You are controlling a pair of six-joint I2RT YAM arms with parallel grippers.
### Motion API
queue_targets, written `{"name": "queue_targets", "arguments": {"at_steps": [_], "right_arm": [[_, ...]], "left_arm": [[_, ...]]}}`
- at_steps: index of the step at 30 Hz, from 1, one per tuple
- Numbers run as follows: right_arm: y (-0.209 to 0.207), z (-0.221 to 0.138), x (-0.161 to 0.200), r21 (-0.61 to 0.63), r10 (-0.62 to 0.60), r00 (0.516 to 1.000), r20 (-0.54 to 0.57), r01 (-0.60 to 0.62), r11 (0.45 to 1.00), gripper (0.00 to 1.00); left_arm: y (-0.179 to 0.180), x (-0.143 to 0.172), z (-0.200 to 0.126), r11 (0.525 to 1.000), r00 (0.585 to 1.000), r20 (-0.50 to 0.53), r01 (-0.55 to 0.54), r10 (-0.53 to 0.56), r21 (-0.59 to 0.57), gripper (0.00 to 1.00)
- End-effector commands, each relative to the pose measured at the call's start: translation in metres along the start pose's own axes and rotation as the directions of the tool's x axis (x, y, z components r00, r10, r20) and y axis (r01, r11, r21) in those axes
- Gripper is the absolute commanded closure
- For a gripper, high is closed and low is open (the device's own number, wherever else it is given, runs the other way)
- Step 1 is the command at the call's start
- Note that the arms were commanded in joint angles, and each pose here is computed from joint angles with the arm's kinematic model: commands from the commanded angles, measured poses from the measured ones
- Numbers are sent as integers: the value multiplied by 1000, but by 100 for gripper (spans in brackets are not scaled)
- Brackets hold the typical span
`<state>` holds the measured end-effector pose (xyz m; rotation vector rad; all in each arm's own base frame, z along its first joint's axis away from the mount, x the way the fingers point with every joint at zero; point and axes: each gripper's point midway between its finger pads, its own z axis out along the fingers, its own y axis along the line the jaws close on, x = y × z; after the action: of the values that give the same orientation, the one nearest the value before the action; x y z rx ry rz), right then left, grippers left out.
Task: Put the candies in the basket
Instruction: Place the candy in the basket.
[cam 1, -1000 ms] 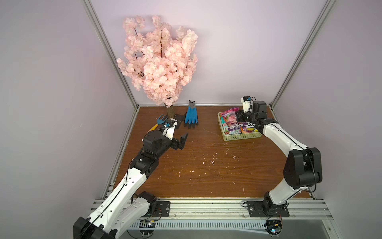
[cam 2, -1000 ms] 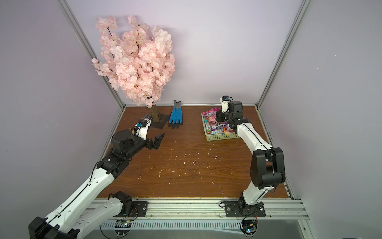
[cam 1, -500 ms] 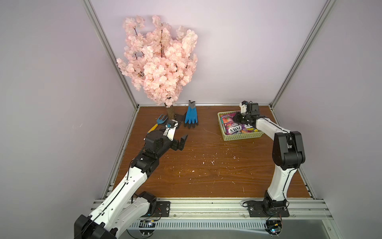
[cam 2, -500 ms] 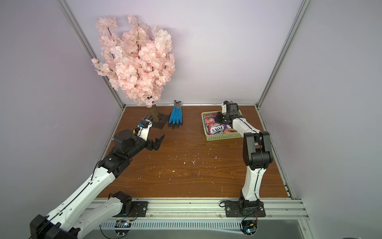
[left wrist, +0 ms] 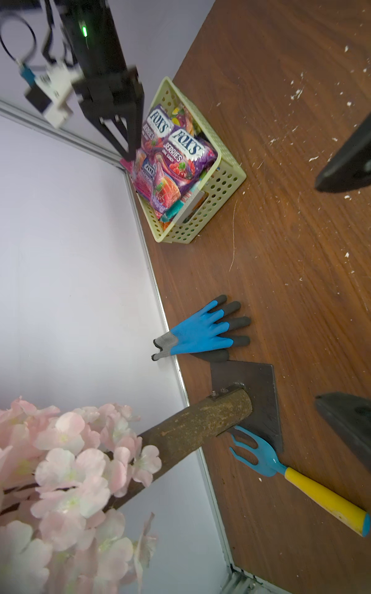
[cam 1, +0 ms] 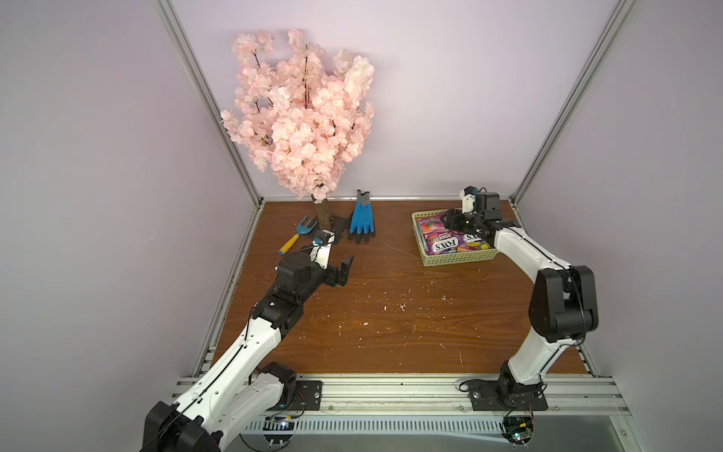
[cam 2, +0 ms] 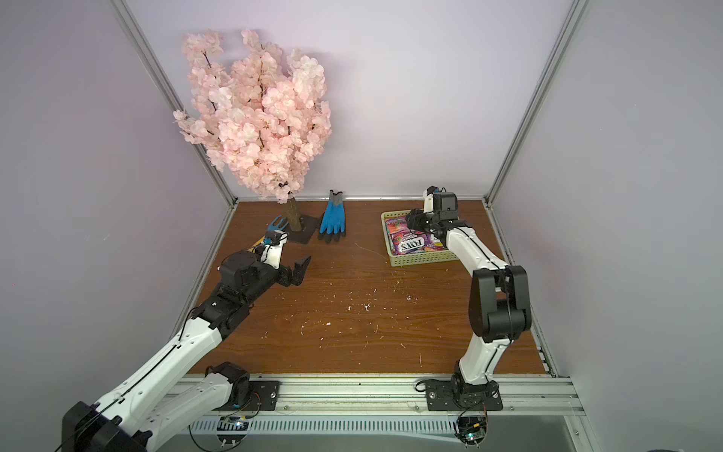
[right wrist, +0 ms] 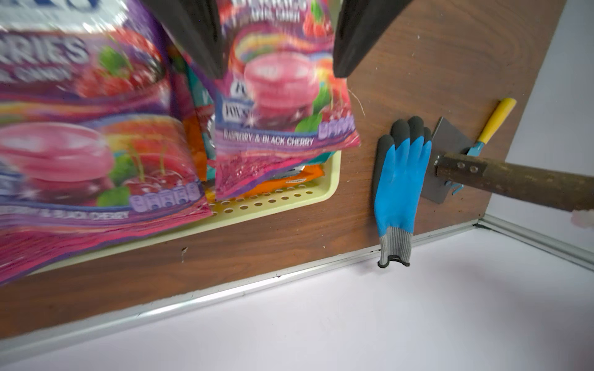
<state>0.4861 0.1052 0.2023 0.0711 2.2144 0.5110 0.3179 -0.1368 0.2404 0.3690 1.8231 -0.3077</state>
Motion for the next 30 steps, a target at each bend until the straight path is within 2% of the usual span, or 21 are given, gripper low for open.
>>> {"name": "queue_targets", "arguments": {"at_steps": [1,3,4,8,10,13,14,18,21,23,25,27,29,30], "right_arm": [[3,-44,-9,37,-119,988,99,116,993,25],[-4,-63,-3,81,-153,976,157,142,987,18],[-9,-74,3,107,-167,966,195,148,983,2],[-17,-108,21,156,-258,885,387,212,965,1],[-23,-124,33,188,-290,827,481,226,956,1],[-34,-135,53,234,-334,762,555,242,941,1],[-39,-133,60,255,-354,757,549,252,934,1],[-62,-113,88,335,-425,783,454,293,896,1],[-71,-102,105,366,-479,770,422,338,867,1],[-75,-96,110,389,-523,748,409,375,842,1],[-84,-89,108,391,-491,770,407,338,856,1],[-84,-75,107,347,-476,800,365,358,867,1],[-78,-72,103,282,-452,796,402,361,889,1],[-71,-72,106,249,-459,779,427,387,888,1]], "left_arm": [[14,-15,0,996,989,147,19,-6,-87,0],[25,-13,0,988,979,200,1,30,-155,0],[30,-13,-1,982,971,231,-13,57,-187,0],[45,3,1,962,947,309,-5,93,-272,0],[58,18,11,944,962,266,26,66,-329,0],[75,40,21,903,980,180,2,84,-430,0],[81,46,22,884,982,156,-18,102,-467,0],[111,62,18,756,968,50,-158,244,-635,0],[132,80,17,697,970,-38,-199,240,-689,0],[137,89,15,709,975,-38,-185,218,-680,0],[136,100,18,743,978,-36,-179,204,-645,0],[135,100,22,753,974,-35,-194,223,-629,0],[136,101,26,753,975,-48,-199,218,-627,0],[134,102,29,760,974,-53,-205,219,-616,0]]}}
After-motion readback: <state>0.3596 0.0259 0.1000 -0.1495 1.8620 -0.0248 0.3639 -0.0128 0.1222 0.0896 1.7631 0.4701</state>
